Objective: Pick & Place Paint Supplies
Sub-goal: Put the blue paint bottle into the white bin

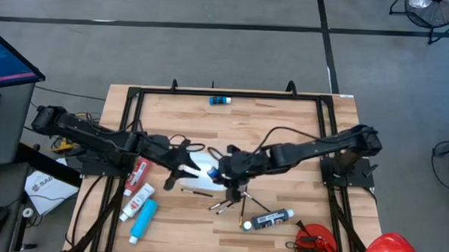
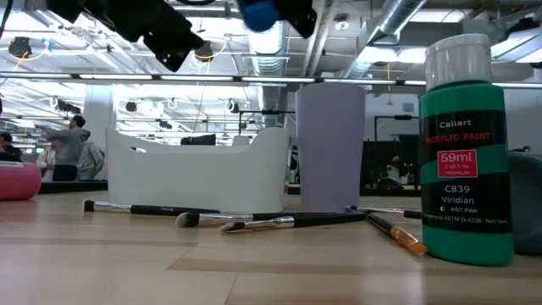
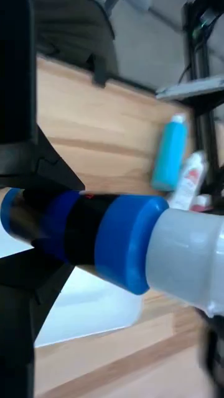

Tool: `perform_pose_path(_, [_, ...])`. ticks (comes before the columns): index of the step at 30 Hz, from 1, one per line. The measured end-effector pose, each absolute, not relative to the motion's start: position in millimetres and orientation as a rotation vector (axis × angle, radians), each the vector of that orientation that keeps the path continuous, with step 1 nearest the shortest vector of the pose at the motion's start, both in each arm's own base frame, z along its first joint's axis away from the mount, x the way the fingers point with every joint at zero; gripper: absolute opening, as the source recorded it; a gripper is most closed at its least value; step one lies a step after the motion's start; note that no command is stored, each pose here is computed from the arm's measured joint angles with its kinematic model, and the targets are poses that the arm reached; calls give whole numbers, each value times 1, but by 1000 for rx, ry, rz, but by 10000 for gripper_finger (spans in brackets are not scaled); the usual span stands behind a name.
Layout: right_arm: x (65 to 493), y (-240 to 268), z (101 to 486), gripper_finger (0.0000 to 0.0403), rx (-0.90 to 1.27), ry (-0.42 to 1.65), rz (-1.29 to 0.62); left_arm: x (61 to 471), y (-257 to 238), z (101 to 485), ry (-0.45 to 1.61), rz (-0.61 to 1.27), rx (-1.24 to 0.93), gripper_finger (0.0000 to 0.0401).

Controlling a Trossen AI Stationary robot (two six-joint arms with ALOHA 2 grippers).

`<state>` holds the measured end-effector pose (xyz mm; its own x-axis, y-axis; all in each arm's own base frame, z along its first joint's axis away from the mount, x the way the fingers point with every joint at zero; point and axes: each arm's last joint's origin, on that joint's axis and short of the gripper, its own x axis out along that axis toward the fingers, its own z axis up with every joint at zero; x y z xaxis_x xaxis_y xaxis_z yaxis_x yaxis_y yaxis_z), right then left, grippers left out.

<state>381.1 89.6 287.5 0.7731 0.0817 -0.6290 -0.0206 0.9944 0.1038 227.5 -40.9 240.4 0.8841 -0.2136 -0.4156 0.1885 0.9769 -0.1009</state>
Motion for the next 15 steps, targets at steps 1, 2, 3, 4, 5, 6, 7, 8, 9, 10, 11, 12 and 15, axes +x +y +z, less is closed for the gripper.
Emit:
perform_pose_path(1, [383, 91, 283, 119, 89, 717, 43, 227, -41, 241, 436, -200, -56, 152])
perform_pose_path(2, [388, 93, 281, 119, 89, 717, 34, 227, -41, 241, 434, -200, -56, 169])
perform_pose_path(3, [391, 93, 278, 119, 89, 722, 24, 227, -41, 241, 434, -201, -56, 186])
perform_pose_path(4, [391, 92, 275, 119, 82, 749, 15, 226, -41, 242, 430, -201, -56, 201])
perform_pose_path(5, [393, 92, 273, 119, 81, 758, 13, 227, -41, 243, 419, -201, -57, 215])
perform_pose_path(6, [396, 93, 273, 119, 86, 746, 13, 227, -41, 244, 415, -202, -55, 227])
perform_pose_path(7, [397, 93, 273, 119, 86, 742, 13, 226, -41, 244, 414, -202, -52, 238])
perform_pose_path(8, [396, 93, 272, 119, 83, 753, 10, 225, -40, 245, 407, -203, -50, 247])
perform_pose_path(9, [397, 93, 272, 119, 85, 746, 11, 225, -40, 248, 388, -205, -46, 256])
perform_pose_path(10, [398, 94, 273, 119, 88, 730, 13, 225, -40, 249, 380, -206, -40, 262])
perform_pose_path(11, [398, 94, 274, 119, 90, 719, 14, 224, -40, 249, 381, -206, -40, 268])
perform_pose_path(12, [399, 94, 275, 119, 89, 710, 8, 223, -40, 250, 372, -207, -40, 272])
perform_pose_path(15, [400, 94, 277, 119, 85, 684, -8, 224, -41, 252, 359, -211, -40, 278])
